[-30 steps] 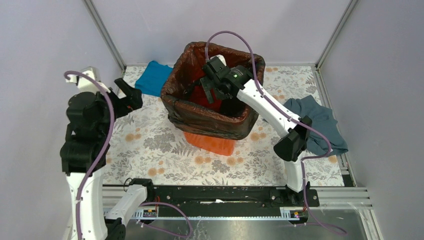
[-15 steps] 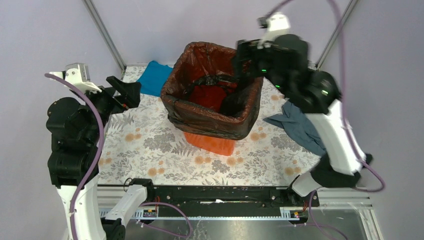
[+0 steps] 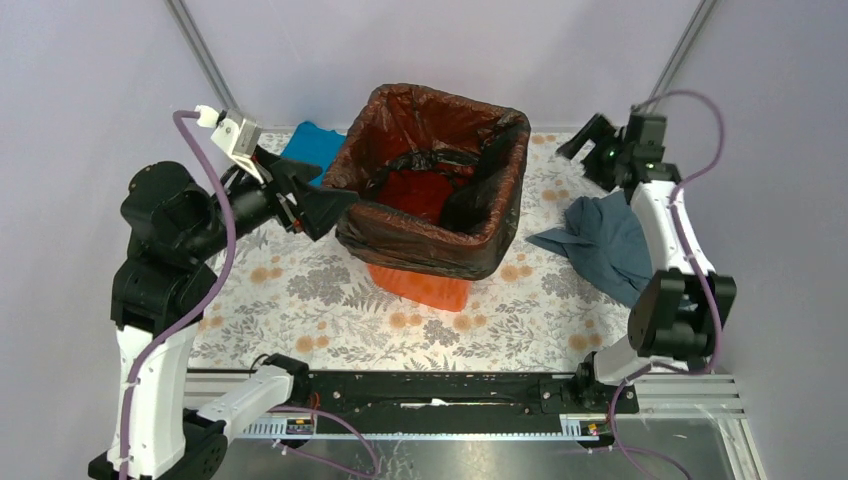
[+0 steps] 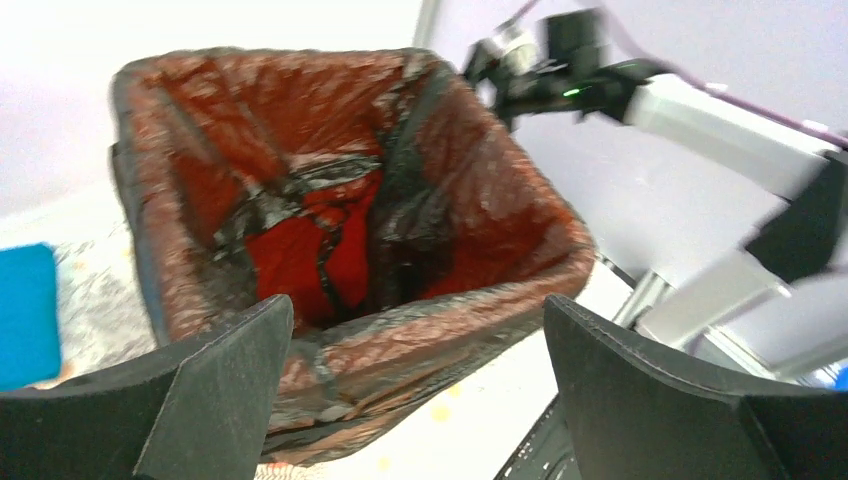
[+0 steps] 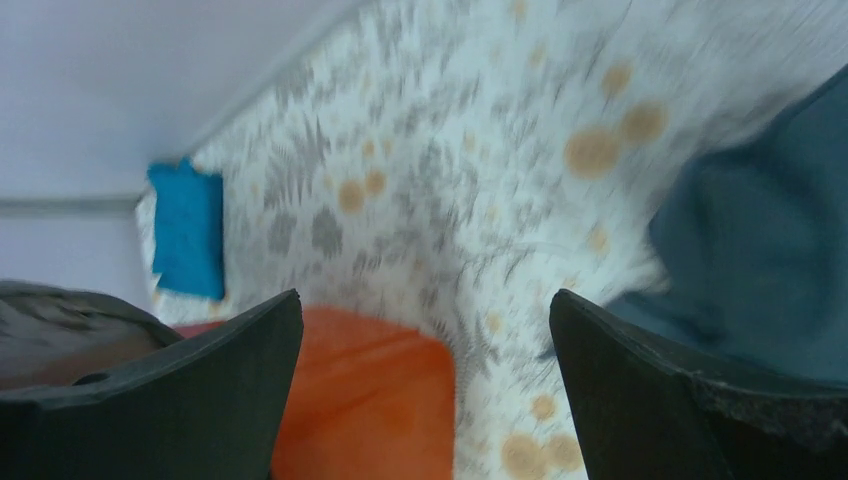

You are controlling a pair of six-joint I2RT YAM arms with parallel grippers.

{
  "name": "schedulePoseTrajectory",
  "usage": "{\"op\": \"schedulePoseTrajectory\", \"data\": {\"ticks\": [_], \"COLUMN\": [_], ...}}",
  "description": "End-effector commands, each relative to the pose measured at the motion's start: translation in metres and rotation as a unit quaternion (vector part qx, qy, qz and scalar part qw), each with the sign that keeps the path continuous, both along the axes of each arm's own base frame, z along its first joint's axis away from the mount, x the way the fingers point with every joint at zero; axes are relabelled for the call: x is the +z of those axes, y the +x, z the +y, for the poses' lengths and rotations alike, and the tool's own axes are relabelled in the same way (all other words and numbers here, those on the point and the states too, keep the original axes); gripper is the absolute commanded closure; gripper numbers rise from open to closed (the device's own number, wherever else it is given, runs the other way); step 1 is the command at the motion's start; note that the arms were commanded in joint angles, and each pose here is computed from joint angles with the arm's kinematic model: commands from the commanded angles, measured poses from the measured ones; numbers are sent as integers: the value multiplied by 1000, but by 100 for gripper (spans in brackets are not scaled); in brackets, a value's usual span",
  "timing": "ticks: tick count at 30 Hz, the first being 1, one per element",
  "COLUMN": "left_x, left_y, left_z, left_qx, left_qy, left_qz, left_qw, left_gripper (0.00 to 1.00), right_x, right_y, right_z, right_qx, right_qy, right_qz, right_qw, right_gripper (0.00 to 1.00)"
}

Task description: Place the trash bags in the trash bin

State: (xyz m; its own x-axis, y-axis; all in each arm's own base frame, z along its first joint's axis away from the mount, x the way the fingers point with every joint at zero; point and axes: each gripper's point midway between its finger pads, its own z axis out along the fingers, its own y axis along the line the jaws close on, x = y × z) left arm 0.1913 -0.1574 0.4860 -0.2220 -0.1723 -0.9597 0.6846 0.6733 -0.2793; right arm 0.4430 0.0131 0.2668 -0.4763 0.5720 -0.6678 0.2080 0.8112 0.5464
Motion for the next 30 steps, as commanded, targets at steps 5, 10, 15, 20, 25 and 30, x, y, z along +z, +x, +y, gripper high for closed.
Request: {"op": "schedulePoseTrajectory", "data": {"ticks": [5,10,15,20,25,30], "left_x": [42,42,49,45,46,54], "left_y": [-62,-73,-90,-90,-94,-101], "left_z": [-17,-25,-32,-32,-27,-24], "left_qx": [-121,-158,-205,-207,-190,-188], "left_qy": [-18,-51,-107,-107,-106,-107], "left_qz": [-105,-100,-118,-109,-111,-119], "left_qw": [987,981,966,966,970,969], "left_gripper": [1,1,1,1,1,1], "right_x": [-65,-95,-129,-134,-149,-161], "right_y": [12,8,-13,-27,-50,-62], "right_z": [83,100,145,185,215,258], "right_qx": [130,94,78,83,39,2], "right_qy": [274,360,405,435,470,485], "right_qz": [28,61,128,156,181,210], "right_qw": [952,926,902,883,863,849], "right_gripper": [0,0,1,3,4,5]}}
